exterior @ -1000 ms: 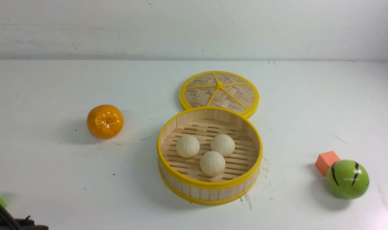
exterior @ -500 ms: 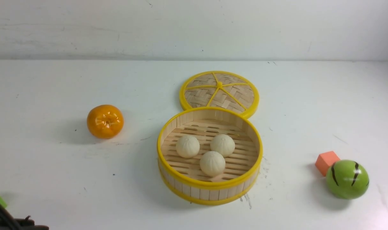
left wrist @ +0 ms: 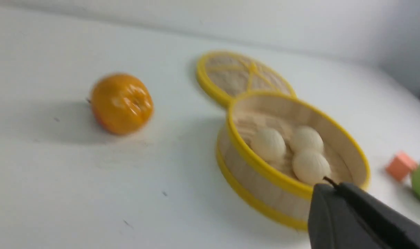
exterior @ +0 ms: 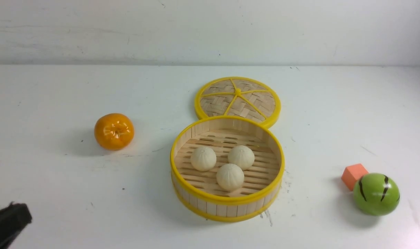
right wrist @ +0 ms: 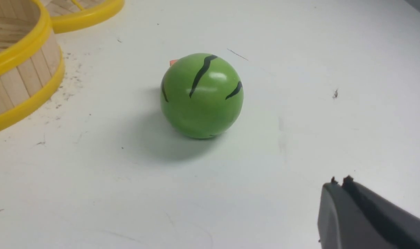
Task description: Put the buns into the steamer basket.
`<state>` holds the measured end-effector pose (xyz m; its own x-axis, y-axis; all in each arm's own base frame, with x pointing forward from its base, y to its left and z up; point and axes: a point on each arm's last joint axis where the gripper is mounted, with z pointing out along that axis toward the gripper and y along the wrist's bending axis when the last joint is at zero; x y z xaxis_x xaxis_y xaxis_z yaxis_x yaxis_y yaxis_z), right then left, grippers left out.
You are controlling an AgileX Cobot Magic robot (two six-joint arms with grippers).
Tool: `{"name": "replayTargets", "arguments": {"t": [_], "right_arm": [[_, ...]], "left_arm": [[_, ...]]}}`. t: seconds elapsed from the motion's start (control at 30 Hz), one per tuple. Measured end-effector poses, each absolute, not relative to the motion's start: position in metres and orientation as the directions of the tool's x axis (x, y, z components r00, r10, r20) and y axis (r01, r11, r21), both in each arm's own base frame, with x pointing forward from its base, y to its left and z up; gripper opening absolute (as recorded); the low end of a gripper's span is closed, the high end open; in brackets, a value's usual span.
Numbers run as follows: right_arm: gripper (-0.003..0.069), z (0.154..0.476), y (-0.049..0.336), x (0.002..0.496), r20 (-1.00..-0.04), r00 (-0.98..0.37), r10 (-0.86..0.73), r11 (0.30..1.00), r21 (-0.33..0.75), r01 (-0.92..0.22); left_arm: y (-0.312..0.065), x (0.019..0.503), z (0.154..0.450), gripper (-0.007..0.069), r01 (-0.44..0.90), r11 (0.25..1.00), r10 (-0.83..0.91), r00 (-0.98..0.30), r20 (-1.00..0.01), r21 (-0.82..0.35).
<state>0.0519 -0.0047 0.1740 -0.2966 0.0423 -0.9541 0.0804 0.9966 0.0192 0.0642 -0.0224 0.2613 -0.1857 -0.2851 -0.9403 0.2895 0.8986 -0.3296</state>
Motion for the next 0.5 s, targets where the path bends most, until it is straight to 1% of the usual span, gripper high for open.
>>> {"name": "replayTargets", "arguments": {"t": [0.03,0.07,0.1,0.23,0.37,0.43,0.5], "right_arm": [[0.0006,0.174,-0.005,0.052,-0.954,-0.297,0.042,0.997,0.019,0.08],[0.0007,0.174,-0.005,0.052,-0.954,-0.297,0.042,0.997,0.019,0.08],[0.001,0.174,-0.005,0.052,-0.954,-0.297,0.042,0.997,0.019,0.08],[0.0015,0.174,-0.005,0.052,-0.954,-0.297,0.042,0.997,0.019,0.08],[0.0019,0.174,-0.005,0.052,-0.954,-0.297,0.042,0.997,0.019,0.08],[0.0022,0.174,-0.005,0.052,-0.954,-0.297,0.042,0.997,0.019,0.08],[0.0023,0.174,-0.005,0.052,-0.954,-0.297,0.041,0.997,0.018,0.08]], "left_arm": [[-0.019,0.063,0.257,-0.0013,0.263,0.904,-0.309,-0.146,-0.94,-0.338],[-0.018,0.062,0.254,-0.0013,0.255,0.905,-0.312,-0.143,-0.939,-0.34],[-0.012,0.058,0.244,-0.0013,0.191,0.917,-0.343,-0.071,-0.937,-0.35],[-0.003,0.053,0.225,-0.0013,0.065,0.933,-0.353,0.002,-0.935,-0.353],[0.001,0.056,0.199,-0.0013,-0.034,0.936,-0.352,-0.063,-0.934,-0.351],[0.001,0.056,0.187,-0.0013,-0.058,0.939,-0.344,-0.113,-0.932,-0.339],[0.001,0.056,0.183,-0.0013,-0.069,0.945,-0.326,-0.148,-0.934,-0.319]]}}
